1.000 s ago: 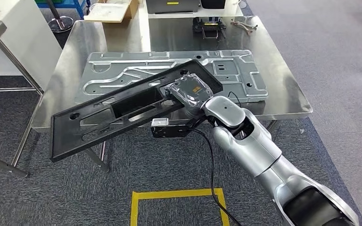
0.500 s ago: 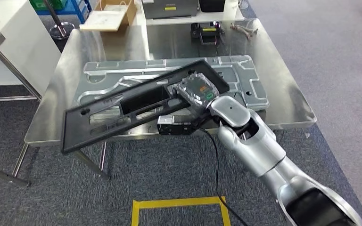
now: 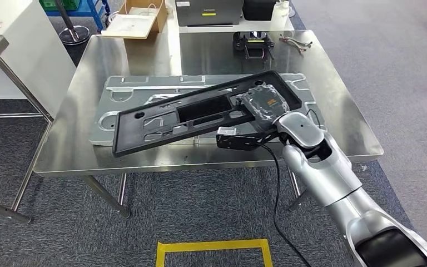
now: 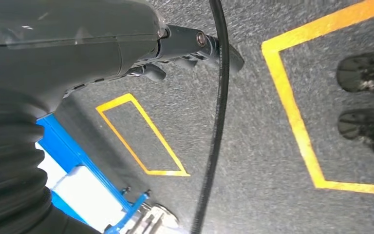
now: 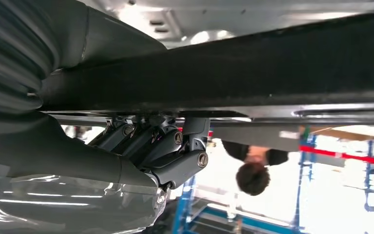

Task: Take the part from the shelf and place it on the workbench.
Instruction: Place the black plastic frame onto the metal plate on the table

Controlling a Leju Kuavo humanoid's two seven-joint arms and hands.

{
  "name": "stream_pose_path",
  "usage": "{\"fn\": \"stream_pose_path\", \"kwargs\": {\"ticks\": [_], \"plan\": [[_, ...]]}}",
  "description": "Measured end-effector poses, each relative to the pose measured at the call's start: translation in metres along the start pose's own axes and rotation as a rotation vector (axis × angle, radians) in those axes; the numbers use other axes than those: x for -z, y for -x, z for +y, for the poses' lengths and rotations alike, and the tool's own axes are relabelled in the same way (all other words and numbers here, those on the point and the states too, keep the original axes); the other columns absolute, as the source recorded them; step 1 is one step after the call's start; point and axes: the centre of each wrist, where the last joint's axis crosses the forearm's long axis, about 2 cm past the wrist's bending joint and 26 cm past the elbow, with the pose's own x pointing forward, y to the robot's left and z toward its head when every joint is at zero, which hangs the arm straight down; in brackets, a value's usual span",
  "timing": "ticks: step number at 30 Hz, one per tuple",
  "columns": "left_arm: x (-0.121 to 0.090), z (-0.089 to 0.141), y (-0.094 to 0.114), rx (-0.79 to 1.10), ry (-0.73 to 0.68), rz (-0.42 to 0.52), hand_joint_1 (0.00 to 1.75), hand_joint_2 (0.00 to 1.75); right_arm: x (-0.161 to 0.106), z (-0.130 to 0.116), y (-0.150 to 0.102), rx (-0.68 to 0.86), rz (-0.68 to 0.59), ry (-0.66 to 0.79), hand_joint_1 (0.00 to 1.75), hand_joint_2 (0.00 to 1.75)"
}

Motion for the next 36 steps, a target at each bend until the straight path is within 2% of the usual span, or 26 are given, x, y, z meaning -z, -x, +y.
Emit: {"fn": "stream_pose_path", "kwargs": {"ticks": [8, 16, 30, 33, 36], "plan": [[-0.001, -0.001, 0.004, -0.028, 0.001, -0.008, 0.00, 1.75, -0.017, 0.003, 0.036, -0.009, 0.087, -0.011, 1.68, 1.75], [-0.003, 0.001, 0.005, -0.034, -0.001, -0.009, 0.00, 1.75, -0.020, 0.000, 0.046, -0.014, 0.111, -0.006, 1.68, 1.75], [-0.006, 0.005, 0.004, -0.019, -0.003, -0.003, 0.00, 1.75, -0.019, 0.005, 0.042, -0.017, 0.085, -0.014, 1.68, 1.75], [-0.004, 0.006, -0.002, 0.007, 0.005, 0.001, 0.00, 1.75, -0.012, 0.007, 0.029, -0.001, 0.061, -0.016, 1.68, 1.75], [-0.002, 0.008, -0.009, 0.036, 0.012, 0.006, 0.00, 1.75, -0.002, 0.014, 0.005, 0.027, 0.018, -0.033, 1.68, 1.75]]}}
